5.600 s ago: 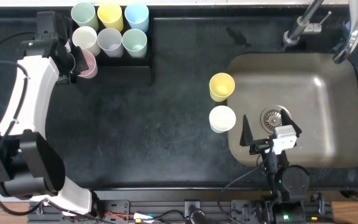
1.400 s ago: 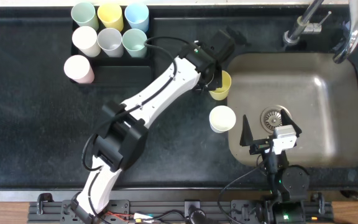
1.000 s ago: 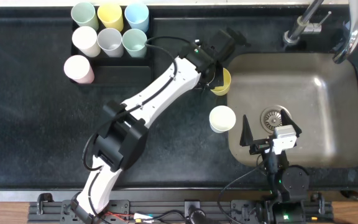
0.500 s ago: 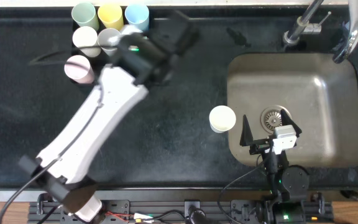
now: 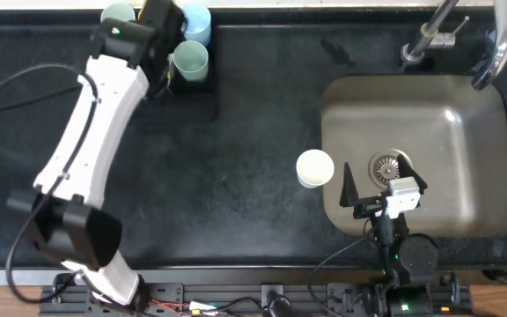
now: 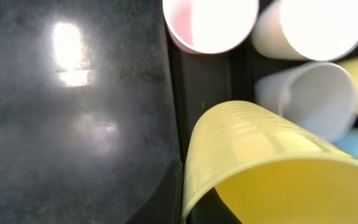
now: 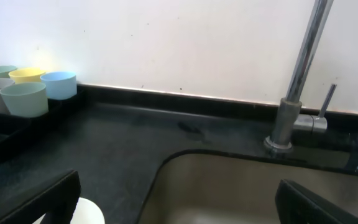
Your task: Store Cups
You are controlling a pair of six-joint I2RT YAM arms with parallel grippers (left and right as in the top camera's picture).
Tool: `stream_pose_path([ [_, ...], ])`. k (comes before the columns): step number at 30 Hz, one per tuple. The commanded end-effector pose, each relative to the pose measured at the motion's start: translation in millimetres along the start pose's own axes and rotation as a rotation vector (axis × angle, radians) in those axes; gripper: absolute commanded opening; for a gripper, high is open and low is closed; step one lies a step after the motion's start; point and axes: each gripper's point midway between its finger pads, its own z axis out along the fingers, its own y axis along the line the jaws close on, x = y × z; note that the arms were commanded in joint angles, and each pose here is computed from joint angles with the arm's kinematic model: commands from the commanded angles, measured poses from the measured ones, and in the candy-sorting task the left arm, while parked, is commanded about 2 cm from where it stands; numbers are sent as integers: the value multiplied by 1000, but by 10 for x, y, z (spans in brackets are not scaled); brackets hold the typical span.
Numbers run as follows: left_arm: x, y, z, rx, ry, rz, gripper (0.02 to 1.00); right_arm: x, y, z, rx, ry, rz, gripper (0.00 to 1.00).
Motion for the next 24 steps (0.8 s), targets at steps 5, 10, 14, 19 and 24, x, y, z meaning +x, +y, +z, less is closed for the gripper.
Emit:
stream_pose_path([
  [5, 170, -106, 503, -81, 113, -9, 36, 31, -3, 2, 0, -2, -6, 996],
  [10, 161, -94, 645, -117, 123, -21, 36, 31, -3, 2, 0, -2, -6, 996],
  [14, 114, -85, 711, -134, 120, -34, 36, 31, -3, 2, 0, -2, -6, 996],
  [19, 126, -79, 815, -158, 147, -46, 36, 31, -3, 2, 0, -2, -6, 996],
  [24, 176, -88, 911, -170, 161, -21, 36, 31, -3, 2, 0, -2, -6, 993],
])
